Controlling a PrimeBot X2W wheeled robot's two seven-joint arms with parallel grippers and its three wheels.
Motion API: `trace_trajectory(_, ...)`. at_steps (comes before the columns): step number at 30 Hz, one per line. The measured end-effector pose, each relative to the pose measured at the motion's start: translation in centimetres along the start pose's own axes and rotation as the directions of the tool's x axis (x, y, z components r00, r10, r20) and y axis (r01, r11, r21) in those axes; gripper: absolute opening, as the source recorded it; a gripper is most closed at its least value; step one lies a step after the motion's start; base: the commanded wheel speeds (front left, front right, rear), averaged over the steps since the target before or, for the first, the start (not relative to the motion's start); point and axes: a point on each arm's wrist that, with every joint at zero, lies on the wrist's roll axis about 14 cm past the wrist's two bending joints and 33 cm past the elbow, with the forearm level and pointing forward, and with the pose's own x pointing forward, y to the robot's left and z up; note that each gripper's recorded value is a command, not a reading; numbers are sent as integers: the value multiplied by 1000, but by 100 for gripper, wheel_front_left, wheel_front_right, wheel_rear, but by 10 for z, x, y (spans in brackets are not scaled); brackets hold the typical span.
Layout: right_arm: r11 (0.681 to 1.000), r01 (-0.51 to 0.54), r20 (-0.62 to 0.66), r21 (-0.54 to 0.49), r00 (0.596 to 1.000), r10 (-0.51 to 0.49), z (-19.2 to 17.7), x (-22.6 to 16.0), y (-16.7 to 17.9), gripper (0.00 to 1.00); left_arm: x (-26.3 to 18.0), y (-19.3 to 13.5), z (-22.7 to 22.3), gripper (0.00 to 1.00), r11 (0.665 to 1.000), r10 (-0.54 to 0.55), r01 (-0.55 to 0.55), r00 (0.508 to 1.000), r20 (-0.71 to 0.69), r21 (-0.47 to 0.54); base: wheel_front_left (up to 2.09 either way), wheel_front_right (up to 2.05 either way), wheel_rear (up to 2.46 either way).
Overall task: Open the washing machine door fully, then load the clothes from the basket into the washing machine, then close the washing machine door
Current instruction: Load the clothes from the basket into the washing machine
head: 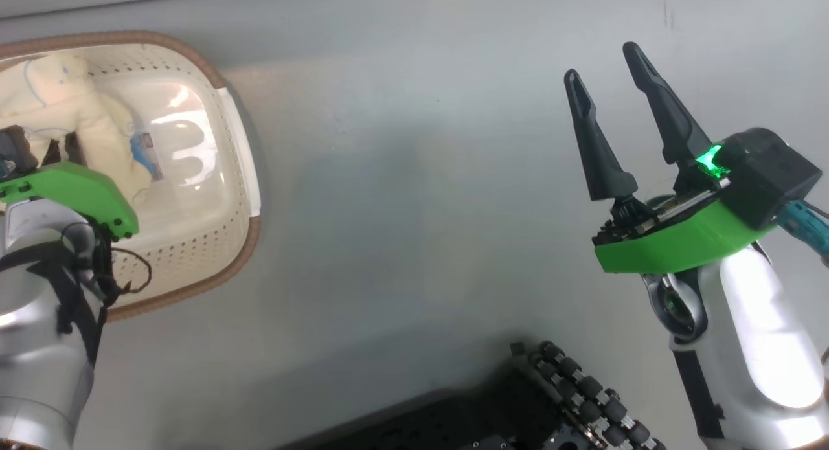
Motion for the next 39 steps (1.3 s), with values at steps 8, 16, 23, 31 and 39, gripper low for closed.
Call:
trace_trajectory(8, 1000, 10, 46, -20, 999, -10, 23, -12, 1, 100, -38, -3, 49, 0, 999, 6, -14, 986, 166, 43, 0, 0, 0)
trace_trajectory(16, 999, 21, 90, -25, 996, -18, 47, -33, 3, 100, -101, -12, 102, 0, 999, 11, -29, 925, 379, 42, 0, 0, 0)
trace_trajectory(23, 999, 17, 121, -31, 993, -13, 64, -55, 9, 100, -161, -16, 113, 0, 997, 18, -51, 878, 478, 56, 0, 0, 0)
trace_trajectory(31, 1000, 6, 153, -24, 988, -2, 79, -84, 18, 100, -229, -25, 127, 0, 994, 15, -75, 805, 593, 76, 0, 0, 0)
trace_trajectory(39, 1000, -9, 188, -24, 982, 13, 96, -119, 28, 100, -301, -41, 132, 0, 993, -2, -78, 720, 694, 83, 0, 0, 0)
